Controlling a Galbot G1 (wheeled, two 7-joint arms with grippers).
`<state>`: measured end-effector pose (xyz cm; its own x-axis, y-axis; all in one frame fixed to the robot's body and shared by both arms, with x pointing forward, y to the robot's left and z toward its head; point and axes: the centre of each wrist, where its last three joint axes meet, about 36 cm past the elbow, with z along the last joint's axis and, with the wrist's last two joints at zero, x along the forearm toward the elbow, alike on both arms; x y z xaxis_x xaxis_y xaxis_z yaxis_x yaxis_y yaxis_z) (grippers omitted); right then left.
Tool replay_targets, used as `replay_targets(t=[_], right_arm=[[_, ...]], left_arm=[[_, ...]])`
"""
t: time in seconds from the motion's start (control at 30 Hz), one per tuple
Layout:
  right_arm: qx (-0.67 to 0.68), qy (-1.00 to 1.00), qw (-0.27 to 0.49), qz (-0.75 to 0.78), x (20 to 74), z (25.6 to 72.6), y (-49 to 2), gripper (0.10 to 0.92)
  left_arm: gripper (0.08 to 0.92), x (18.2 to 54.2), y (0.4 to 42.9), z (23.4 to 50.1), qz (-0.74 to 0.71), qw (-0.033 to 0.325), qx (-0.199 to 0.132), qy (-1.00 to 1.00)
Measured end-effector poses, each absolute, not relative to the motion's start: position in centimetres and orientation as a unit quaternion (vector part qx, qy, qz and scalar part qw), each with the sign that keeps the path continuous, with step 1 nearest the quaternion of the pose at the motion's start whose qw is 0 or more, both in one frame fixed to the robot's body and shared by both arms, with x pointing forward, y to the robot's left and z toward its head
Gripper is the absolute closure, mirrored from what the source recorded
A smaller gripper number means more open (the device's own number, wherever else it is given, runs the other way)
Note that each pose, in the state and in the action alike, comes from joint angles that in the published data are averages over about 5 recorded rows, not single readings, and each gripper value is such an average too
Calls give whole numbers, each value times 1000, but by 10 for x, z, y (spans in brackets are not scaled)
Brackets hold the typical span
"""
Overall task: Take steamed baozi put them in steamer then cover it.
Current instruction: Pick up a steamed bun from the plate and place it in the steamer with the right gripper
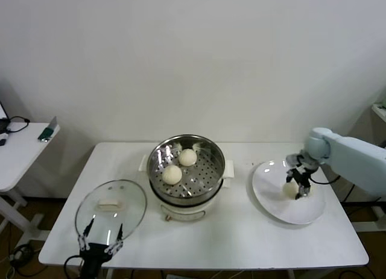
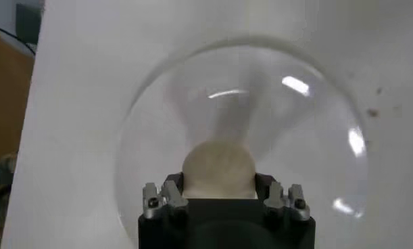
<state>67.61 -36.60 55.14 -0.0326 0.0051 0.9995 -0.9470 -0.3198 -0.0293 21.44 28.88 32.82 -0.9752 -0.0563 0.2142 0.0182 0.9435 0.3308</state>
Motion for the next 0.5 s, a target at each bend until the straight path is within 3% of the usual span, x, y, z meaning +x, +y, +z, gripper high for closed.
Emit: replay_targets(t=[0.3, 0.5], right_arm=[[609, -305, 281, 676, 700, 676, -274, 344], [632, -206, 197, 721, 692, 719, -191, 344]], left_arm=[[177, 213, 289, 326, -165, 115, 14, -979], [177, 214, 289, 326, -164, 115, 17, -980]])
